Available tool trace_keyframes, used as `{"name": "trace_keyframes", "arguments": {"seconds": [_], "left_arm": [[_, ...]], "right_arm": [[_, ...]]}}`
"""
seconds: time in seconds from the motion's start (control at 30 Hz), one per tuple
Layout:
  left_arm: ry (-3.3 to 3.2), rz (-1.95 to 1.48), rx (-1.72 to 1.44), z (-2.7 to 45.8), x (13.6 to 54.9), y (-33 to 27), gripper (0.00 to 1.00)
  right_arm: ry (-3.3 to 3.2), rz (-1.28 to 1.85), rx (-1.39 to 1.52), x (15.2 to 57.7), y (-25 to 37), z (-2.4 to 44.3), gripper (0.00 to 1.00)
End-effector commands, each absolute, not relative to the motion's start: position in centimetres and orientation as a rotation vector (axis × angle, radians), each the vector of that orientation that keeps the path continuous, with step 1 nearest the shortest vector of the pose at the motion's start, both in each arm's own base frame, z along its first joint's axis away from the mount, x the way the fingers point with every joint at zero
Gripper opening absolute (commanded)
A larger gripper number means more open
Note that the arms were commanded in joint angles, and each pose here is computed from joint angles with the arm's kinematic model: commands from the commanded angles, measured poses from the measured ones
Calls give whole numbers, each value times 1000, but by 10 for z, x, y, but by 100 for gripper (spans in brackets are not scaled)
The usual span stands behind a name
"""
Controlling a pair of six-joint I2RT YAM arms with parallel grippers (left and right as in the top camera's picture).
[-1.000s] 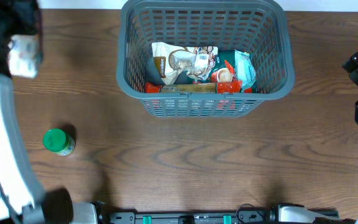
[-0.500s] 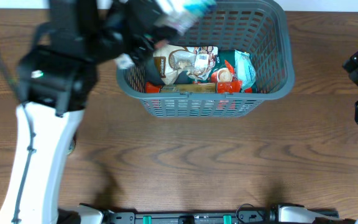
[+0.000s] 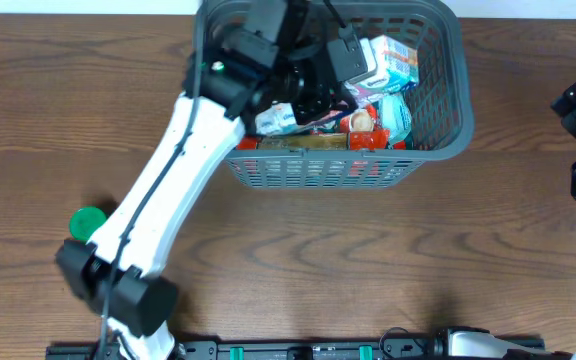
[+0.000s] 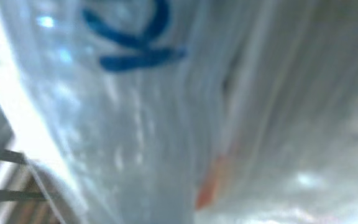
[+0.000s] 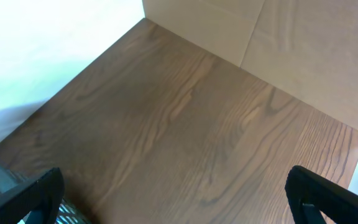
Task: Pack container
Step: 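Lift the tissue pack into the basket and release it, then move the left gripper down to the green Knorr cylinder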
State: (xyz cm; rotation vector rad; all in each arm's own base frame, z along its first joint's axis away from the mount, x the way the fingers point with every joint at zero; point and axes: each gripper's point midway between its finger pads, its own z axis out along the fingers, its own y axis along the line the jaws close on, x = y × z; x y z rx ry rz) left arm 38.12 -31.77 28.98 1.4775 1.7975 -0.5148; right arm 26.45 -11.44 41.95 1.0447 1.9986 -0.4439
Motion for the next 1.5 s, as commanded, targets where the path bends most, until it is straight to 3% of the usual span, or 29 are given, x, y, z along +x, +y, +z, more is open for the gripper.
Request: {"name": "trace_keyframes", "arguments": {"seconds": [0.0, 0.17, 0.4, 0.53, 0.63, 0.73, 0.9, 1.13, 1.47], "left_arm": [[1838, -486, 1495, 272, 390, -317, 6], [1934, -423, 1507, 244, 398, -310, 6], [1956, -417, 1501, 242, 398, -308, 6], [1983, -431, 1464, 244, 397, -308, 77], [1969, -428, 1456, 251, 396, -307, 95], [1933, -417, 1429, 269, 394, -305, 100], [1911, -254, 1276, 315, 402, -282, 99], [2058, 245, 914, 361, 407, -177, 99], [2549, 338, 225, 335, 332, -29, 99]], "right_arm": [[1982, -449, 1067, 262, -117, 421, 99], [1982, -448, 1067, 262, -117, 421, 99], [1982, -448, 1067, 262, -117, 421, 99], [1982, -448, 1067, 262, -117, 421, 99], [1982, -448, 1067, 262, -117, 421, 99], [1982, -449, 1067, 262, -117, 421, 99], [1981, -449, 1067, 262, -117, 421, 99], [1982, -449, 1067, 262, -117, 421, 99], [1982, -448, 1067, 262, -117, 421, 99]]}}
